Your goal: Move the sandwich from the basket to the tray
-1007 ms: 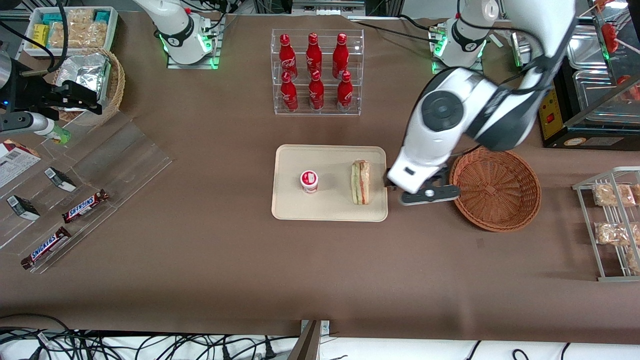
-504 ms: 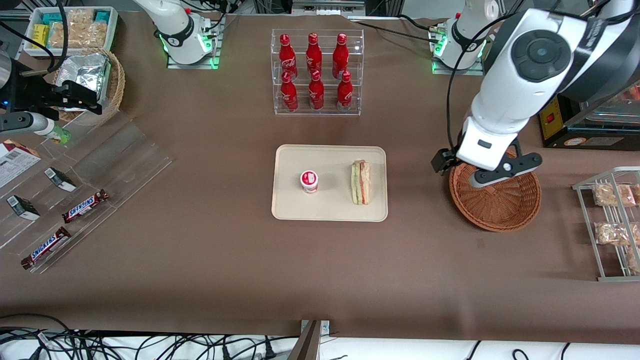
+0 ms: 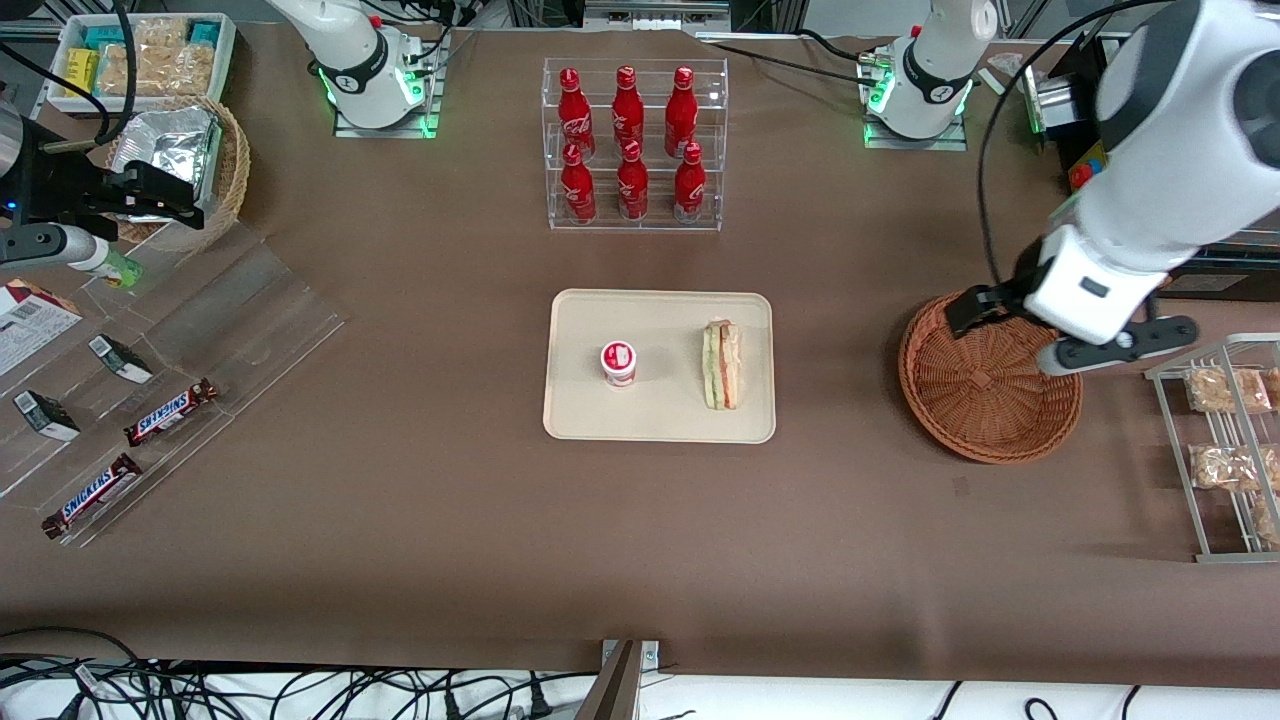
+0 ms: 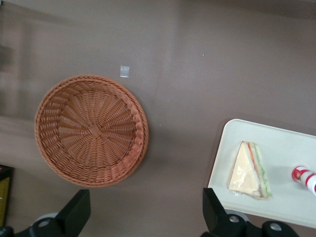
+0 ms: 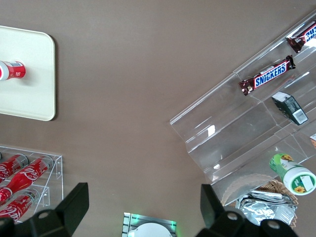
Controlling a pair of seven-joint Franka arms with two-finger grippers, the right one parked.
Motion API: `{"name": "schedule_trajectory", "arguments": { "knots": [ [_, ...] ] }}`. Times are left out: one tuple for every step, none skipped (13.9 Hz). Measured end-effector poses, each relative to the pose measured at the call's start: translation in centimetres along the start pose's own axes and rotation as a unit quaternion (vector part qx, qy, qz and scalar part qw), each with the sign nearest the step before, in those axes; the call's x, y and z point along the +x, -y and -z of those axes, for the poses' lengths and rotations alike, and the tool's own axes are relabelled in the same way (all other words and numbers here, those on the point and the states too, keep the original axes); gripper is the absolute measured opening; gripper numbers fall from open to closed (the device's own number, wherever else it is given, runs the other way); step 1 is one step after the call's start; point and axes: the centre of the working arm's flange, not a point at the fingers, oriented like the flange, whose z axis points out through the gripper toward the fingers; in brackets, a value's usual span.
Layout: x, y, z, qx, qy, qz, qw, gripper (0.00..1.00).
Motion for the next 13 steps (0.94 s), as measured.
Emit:
{"name": "schedule_trajectory", "arguments": {
  "knots": [
    [-0.1,1.5,0.8,-0.001,0.002,-0.012,0.9999,1.0],
    [-0.3,2.7,1.6,0.002,0.004,-0.024,0.9997,1.0],
    [-0.5,3.8,2.2,0.006,0.004,-0.036,0.9993,1.0],
    [-0.7,4.8,2.9,0.01,0.002,-0.049,0.9988,1.0],
    [-0.9,5.7,3.4,0.01,0.002,-0.064,0.9979,1.0],
    [-1.0,6.6,3.8,0.006,0.004,-0.082,0.9966,1.0],
    [-1.0,7.6,4.2,0.003,0.006,-0.102,0.9948,1.0],
    [-1.1,8.4,4.4,0.002,0.007,-0.122,0.9925,1.0],
    [-1.1,8.8,4.5,0.001,0.01,-0.138,0.9904,1.0],
    [-1.2,8.8,4.4,0.001,0.012,-0.147,0.9891,1.0],
    [-1.3,8.6,4.3,0.001,0.014,-0.152,0.9883,1.0],
    [-1.3,8.3,4.2,0.002,0.015,-0.155,0.9878,1.0],
    [-1.4,8.0,4.1,0.002,0.016,-0.157,0.9874,1.0]
  ]
}}
